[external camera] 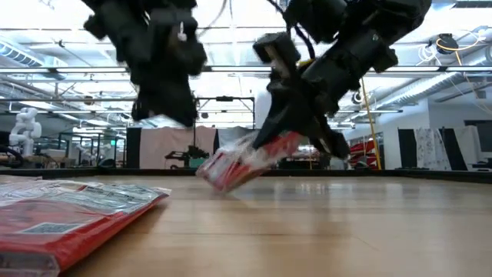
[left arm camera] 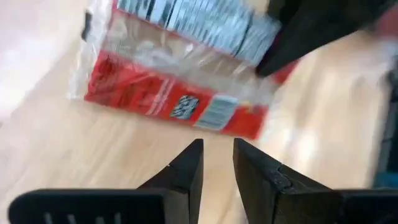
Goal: Sort popcorn bags into baskets
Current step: Put the popcorn bag into the transparent bin
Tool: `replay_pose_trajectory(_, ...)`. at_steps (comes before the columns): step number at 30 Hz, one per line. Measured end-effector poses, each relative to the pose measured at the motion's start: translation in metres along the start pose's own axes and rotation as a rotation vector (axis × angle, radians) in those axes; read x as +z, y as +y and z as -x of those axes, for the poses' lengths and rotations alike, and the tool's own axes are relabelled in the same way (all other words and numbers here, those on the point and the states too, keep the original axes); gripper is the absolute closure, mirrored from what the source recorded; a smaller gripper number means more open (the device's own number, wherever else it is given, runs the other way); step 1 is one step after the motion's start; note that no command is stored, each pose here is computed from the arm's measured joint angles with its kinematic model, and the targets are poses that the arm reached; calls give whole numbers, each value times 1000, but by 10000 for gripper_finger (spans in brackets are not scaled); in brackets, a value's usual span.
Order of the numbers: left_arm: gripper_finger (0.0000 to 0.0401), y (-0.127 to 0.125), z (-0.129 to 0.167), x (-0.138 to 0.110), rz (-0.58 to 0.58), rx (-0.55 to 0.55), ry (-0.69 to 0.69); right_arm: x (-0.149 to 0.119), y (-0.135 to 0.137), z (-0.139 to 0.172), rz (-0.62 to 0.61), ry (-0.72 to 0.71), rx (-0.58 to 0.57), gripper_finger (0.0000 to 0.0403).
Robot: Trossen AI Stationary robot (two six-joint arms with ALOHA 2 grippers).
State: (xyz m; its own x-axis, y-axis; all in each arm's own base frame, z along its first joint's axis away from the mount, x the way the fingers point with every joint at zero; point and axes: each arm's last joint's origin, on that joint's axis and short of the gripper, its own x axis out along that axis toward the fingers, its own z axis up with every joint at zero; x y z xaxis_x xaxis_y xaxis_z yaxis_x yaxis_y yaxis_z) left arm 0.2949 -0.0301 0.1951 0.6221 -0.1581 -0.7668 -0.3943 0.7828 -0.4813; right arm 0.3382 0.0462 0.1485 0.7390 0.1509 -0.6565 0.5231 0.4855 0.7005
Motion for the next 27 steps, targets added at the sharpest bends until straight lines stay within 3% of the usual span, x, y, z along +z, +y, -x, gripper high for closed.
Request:
replay_pose_trajectory(3,308,-2,35,6,41,-27,-73,6,11,17,107,-33,50,392)
replay_pose_trajectory(8,308,6,80,15,205,-45,-206,14,32,56,414,-122,116,396)
replay_pose_trajectory(13,308,9,119,24,321,-156,-348,14,46,100,817,-232,104,395)
replay_pose_trajectory(18,308,7,154,29,289,-272,-511,13,53,140,1247,-309,87,395)
replay_pose_trajectory(22,308,4,172,31,300,-353,-616,12,58,167,1468,-468,-47,395)
replay_pose_trajectory(27,308,5,180,35,538,-470,-625,12,66,190,1732,-581,-436,395)
